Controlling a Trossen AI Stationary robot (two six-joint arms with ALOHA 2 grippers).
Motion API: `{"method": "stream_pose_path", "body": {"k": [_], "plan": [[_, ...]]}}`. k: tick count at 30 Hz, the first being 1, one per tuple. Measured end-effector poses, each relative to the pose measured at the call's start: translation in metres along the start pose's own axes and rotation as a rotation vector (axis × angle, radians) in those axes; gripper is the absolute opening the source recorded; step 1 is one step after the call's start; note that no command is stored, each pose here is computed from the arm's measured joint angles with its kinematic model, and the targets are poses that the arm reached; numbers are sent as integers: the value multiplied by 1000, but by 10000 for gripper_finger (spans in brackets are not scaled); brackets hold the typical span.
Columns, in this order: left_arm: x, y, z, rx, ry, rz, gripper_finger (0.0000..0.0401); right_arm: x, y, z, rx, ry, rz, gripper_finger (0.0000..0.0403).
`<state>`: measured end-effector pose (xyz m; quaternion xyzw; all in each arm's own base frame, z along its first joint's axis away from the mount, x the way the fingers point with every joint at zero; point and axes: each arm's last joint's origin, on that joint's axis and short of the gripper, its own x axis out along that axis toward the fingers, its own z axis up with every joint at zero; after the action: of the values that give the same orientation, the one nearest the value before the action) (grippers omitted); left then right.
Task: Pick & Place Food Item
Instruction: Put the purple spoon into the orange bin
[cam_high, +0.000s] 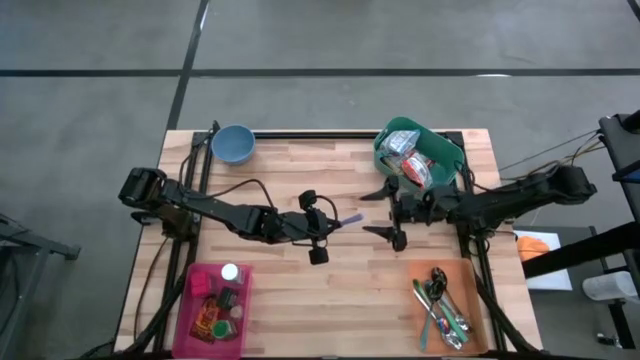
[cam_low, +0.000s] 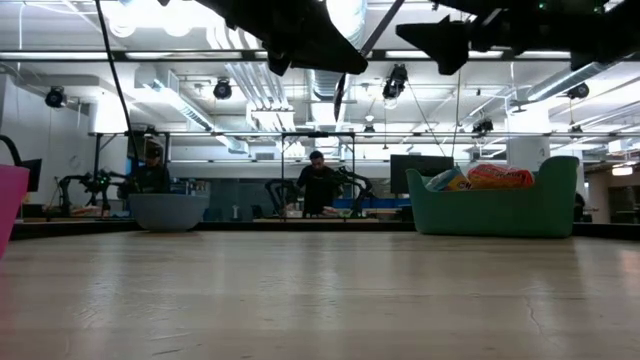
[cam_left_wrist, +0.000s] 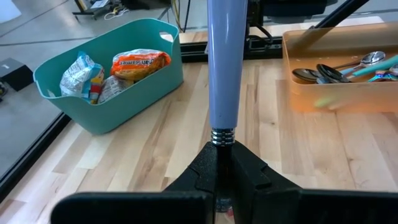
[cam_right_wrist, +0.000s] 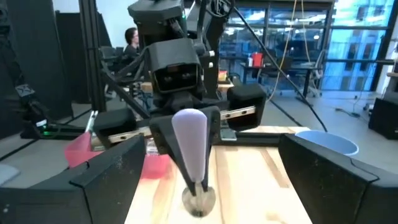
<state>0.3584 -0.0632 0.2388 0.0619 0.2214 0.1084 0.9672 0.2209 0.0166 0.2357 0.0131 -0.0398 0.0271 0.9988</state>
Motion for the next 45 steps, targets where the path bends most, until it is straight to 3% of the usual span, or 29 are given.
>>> {"method": "stream_pose_path", "body": {"k": [7,19,36,45], "plan": [[0,0,0,-2,2,0,17,26,1,3,-19,-43,3,366],[0,0,-1,2,9,0,17,81,2,-16,-68,56,2,366],[0,0,0,3,5,0,17,33,0,-6,-18,0,-5,366],[0,0,2,14,-13,-1,17,38,1,-6,-20,8,-3,366]]}}
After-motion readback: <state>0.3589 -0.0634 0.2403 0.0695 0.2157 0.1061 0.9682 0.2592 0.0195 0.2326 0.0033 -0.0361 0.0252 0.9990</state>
